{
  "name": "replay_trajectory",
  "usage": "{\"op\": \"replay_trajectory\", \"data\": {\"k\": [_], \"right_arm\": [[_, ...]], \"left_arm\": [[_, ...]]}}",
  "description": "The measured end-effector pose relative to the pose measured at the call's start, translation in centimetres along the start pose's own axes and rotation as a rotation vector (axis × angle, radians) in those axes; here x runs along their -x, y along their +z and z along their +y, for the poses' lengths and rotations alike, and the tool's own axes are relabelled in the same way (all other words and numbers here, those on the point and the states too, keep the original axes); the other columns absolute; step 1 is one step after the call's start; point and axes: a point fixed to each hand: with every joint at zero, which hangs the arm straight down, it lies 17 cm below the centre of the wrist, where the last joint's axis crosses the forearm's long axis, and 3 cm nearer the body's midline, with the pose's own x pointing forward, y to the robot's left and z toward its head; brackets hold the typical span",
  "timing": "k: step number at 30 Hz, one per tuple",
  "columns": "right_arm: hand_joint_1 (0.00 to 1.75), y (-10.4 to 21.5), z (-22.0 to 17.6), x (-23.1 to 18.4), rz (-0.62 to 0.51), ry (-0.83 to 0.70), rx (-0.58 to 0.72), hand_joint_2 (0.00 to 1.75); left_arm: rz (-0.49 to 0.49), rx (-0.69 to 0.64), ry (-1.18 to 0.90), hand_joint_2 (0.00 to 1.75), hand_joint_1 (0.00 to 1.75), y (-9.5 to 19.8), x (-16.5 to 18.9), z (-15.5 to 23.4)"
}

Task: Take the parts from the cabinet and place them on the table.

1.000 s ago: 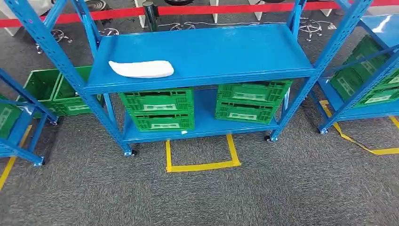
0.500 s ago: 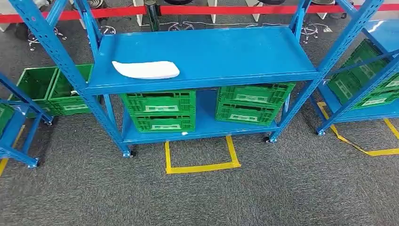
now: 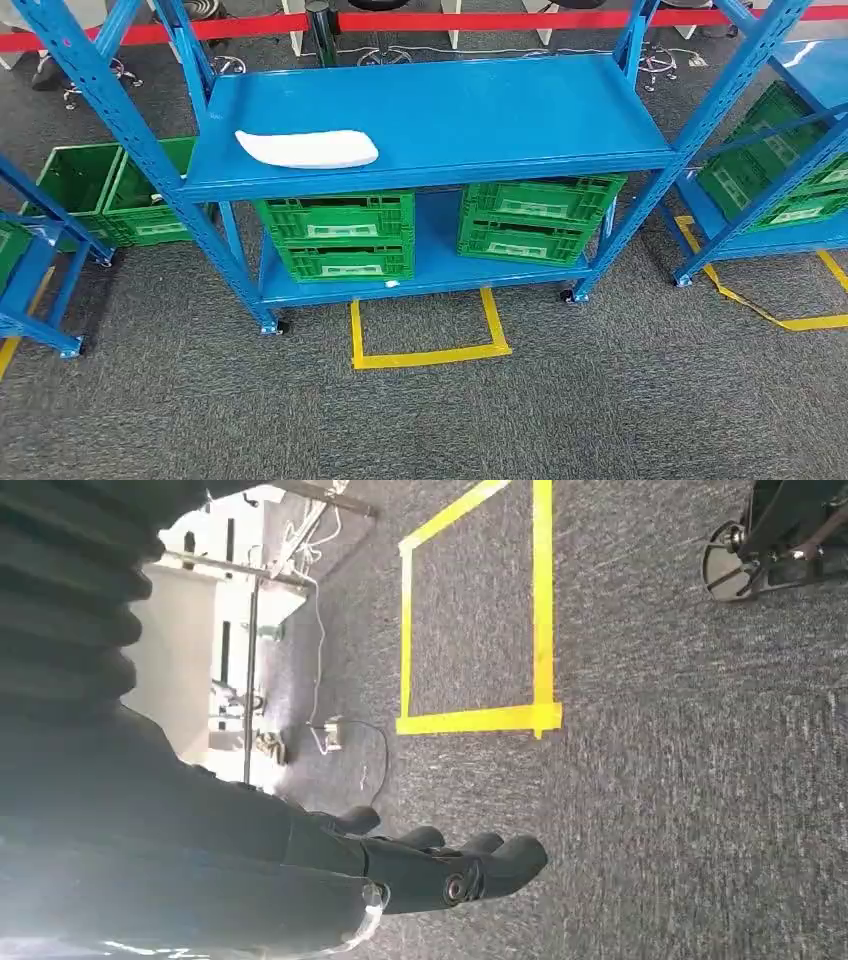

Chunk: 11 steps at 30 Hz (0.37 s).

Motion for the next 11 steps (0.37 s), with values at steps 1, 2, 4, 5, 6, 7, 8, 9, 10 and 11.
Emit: {"op": "replay_trajectory", "data": {"k": [1, 2, 4, 5, 6, 7, 8, 9, 10, 11], "right_arm": [[0.00, 0.02, 0.10, 0.12, 0.007, 0.001, -0.005, 1.75], [0.00, 0.03, 0.14, 0.23, 0.014, 0.002, -0.008, 1.75], [0.00, 0.05, 0.31, 0.45, 0.024, 0.005, -0.015, 1.75], [0.00, 0.05, 0.35, 0.51, 0.027, 0.006, -0.018, 1.75], [0.00, 0.06, 0.37, 0.59, 0.032, 0.008, -0.019, 1.75], [0.00, 0.08, 0.45, 0.65, 0.035, 0.010, -0.022, 1.75], [0.00, 0.08, 0.49, 0.68, 0.036, 0.012, -0.024, 1.75], [0.00, 0.10, 0.59, 0.72, 0.038, 0.014, -0.027, 1.75], [0.00, 0.11, 0.67, 0.73, 0.038, 0.018, -0.029, 1.75], [0.00, 0.15, 0.90, 0.72, 0.038, 0.024, -0.032, 1.75]], "left_arm": [[0.003, 0.002, 0.000, 0.00, 0.00, 0.03, 0.01, -0.13], [0.006, 0.004, 0.000, 0.00, 0.00, 0.04, 0.03, -0.21], [0.009, 0.006, -0.001, 0.00, 0.00, 0.07, 0.03, -0.33], [0.009, 0.006, -0.001, 0.00, 0.00, 0.08, 0.01, -0.38], [0.009, 0.006, -0.001, 0.00, 0.00, 0.08, 0.01, -0.38], [0.009, 0.006, -0.001, 0.00, 0.00, 0.08, 0.00, -0.38], [0.007, 0.006, -0.001, 0.00, 0.00, 0.07, -0.02, -0.37], [0.005, 0.004, -0.002, 0.00, 0.00, 0.06, -0.04, -0.31], [0.002, 0.001, -0.003, 0.00, 0.00, 0.05, -0.09, -0.26], [-0.002, -0.003, -0.004, 0.00, 0.00, 0.04, -0.15, -0.16]]}}
